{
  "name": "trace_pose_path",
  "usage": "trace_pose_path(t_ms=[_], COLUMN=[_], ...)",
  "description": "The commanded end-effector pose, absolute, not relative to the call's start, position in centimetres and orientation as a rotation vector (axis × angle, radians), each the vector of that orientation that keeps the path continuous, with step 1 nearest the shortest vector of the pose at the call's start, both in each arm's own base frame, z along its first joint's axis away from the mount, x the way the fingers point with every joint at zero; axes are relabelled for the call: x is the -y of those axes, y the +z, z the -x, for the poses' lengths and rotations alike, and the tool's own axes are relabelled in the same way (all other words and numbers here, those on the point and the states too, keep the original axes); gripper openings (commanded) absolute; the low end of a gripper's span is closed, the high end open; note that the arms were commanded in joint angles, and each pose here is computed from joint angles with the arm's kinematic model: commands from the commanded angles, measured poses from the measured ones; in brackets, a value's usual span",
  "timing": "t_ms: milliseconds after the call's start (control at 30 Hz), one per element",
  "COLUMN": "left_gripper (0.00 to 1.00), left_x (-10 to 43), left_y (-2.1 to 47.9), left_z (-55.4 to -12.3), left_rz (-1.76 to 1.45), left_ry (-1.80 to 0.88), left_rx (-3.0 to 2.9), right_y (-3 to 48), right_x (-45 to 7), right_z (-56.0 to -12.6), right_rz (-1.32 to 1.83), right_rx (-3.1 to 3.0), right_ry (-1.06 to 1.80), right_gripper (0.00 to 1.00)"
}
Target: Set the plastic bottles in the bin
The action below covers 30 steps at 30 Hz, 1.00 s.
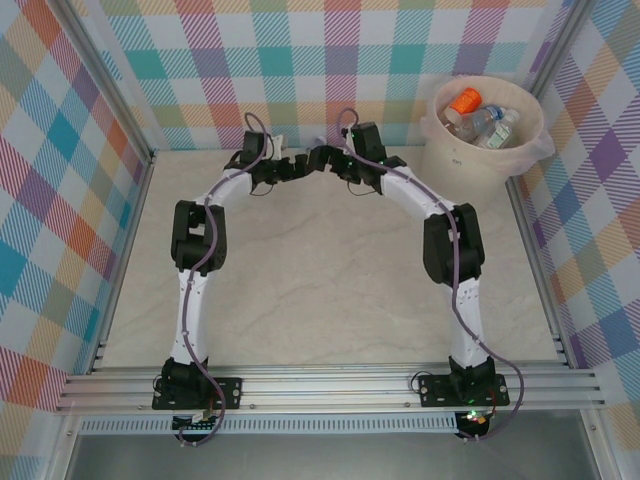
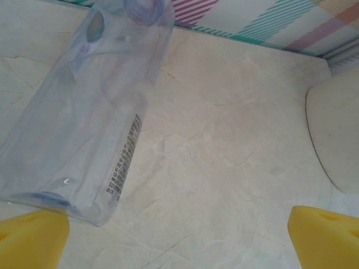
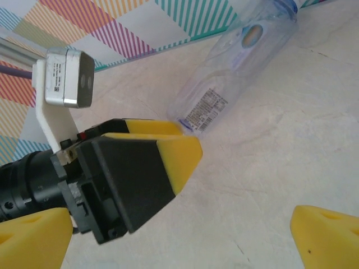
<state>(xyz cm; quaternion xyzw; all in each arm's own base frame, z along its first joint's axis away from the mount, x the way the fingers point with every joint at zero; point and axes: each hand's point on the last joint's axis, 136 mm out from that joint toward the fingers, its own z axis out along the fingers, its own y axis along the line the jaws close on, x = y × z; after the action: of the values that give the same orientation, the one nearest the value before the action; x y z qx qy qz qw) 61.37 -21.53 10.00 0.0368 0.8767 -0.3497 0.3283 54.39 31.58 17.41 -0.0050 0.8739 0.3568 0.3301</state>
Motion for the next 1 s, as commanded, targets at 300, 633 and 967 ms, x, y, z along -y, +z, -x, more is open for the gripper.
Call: trace_pose_path(t_ms=[300, 633, 967], left_gripper=[1.0, 1.0, 1.0], left_x=[19.1, 11.4, 17.5], left_y=[15.2, 13.1, 10.2], left_z=[-56.7, -57.7, -61.0], left_rz=[-0.045, 0.091, -0.319], left_ry=[-0.771, -0.148, -0.42], left_rx=[-2.286, -2.371, -2.376], right_y=[21.3, 21.3, 21.1], right_x=[-28.8, -28.0, -27.0], right_z=[-52.1, -51.8, -51.5], right_rz=[-0.008, -0.014, -0.007], right_rx=[-2.203, -2.209, -2.213], right_ry=[0.881, 0.841, 0.781], right_gripper=[1.0, 1.0, 1.0])
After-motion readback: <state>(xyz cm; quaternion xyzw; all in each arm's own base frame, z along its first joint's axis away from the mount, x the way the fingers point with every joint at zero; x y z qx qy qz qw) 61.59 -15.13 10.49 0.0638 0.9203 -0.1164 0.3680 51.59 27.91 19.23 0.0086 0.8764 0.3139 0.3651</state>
